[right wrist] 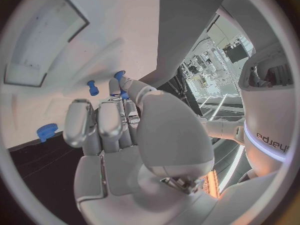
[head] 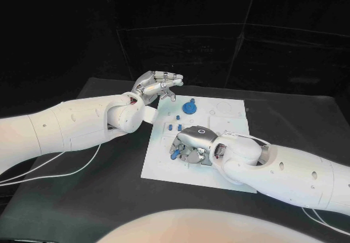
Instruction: Assemble the parts on the task board
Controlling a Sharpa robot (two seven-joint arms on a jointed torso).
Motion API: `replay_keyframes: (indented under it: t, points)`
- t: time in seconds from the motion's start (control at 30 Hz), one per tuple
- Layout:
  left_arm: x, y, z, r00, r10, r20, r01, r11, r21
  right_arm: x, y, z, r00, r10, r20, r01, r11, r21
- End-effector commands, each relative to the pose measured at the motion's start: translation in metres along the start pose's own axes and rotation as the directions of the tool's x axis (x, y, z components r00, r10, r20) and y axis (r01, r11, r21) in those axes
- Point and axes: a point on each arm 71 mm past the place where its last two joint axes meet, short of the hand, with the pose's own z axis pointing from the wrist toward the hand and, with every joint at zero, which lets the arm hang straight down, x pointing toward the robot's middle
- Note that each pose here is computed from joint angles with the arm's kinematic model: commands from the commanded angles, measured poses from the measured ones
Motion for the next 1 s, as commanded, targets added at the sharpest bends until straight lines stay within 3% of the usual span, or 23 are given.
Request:
replay_keyframes:
  t: [0.03,0.7,1.0]
  points:
    - [0.0016,-0.0012,0.0007,1.000,-0.009,-0.011,0.009,1.000,0.005,0.0001,0.0018,0.0019,1.000,-0.012,-0.008,0.012,1.000,0.003]
    - [0.0011,-0.0012,0.0001,1.000,-0.010,-0.013,0.010,1.000,0.001,0.0001,0.0076,0.0043,1.000,-0.001,-0.007,0.001,1.000,-0.018]
    - [0.0003,-0.0013,-0.0002,1.000,-0.009,-0.012,0.009,1.000,0.000,-0.0076,0.0007,-0.0046,0.996,0.012,0.091,-0.013,1.000,0.012]
